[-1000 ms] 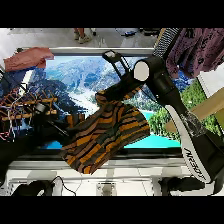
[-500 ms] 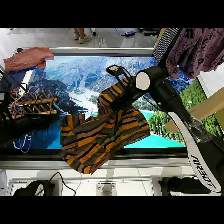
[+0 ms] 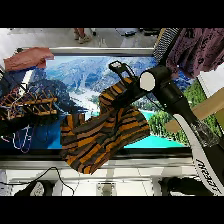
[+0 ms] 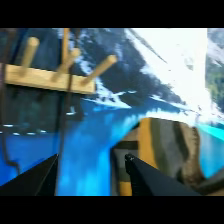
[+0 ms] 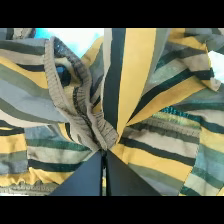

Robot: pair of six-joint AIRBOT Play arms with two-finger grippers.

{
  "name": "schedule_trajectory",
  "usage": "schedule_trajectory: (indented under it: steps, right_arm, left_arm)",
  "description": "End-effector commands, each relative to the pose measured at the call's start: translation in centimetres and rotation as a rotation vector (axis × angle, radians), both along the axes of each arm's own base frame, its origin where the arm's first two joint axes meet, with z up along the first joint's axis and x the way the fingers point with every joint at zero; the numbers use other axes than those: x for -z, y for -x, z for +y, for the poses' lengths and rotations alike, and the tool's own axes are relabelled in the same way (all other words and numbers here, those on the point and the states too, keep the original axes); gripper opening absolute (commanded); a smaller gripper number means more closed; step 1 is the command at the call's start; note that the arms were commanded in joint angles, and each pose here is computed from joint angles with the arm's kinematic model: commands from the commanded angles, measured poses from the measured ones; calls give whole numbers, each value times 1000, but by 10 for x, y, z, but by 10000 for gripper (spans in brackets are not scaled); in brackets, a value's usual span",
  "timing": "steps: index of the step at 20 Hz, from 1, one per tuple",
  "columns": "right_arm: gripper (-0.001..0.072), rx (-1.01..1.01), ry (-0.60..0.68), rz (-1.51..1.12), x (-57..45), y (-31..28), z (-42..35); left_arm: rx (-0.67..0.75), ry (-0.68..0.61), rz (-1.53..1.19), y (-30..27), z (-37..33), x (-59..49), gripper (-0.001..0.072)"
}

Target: Fold the clothes and pants, and hang the long-sleeved shirts on hangers.

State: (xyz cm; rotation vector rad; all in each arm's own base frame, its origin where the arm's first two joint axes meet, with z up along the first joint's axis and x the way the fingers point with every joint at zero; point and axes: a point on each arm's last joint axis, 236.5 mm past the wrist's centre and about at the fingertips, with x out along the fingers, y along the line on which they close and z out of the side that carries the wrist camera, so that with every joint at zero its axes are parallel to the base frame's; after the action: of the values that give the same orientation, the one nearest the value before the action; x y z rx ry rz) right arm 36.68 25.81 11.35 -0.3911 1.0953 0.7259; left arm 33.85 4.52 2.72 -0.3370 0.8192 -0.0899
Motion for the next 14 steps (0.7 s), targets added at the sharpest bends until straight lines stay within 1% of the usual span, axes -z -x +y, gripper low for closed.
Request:
schedule_trajectory:
  steps: [1, 3, 5, 8, 9, 11, 12, 13, 14]
  right_arm:
    - [21, -2, -9, -20, -2, -4, 2]
    - [21, -3, -10, -21, -2, -4, 2]
    - [21, -4, -11, -21, -2, -4, 2]
    - [21, -4, -13, -19, -3, -4, 3]
    - [21, -4, -12, -19, -2, -4, 2]
    - [21, -4, -13, -19, -3, -4, 3]
    - [21, -4, -13, -20, -3, -4, 3]
    - [21, -4, -13, -20, -3, -4, 3]
    - [21, -4, -13, -20, -3, -4, 3]
  left_arm:
    - [5, -164, 33, 13, 27, 4, 336]
    - [12, -221, 67, 20, 36, 10, 342]
    - [20, -225, 97, 21, 39, 20, 342]
    - [45, -196, 162, 22, 38, 45, 344]
    - [45, -172, 183, 21, 37, 54, 355]
    - [79, -138, 152, 8, 30, 63, 356]
    - [106, -119, 106, -3, 23, 62, 334]
    - [94, -97, 78, -11, 23, 62, 285]
    - [72, -103, 73, -16, 27, 66, 262]
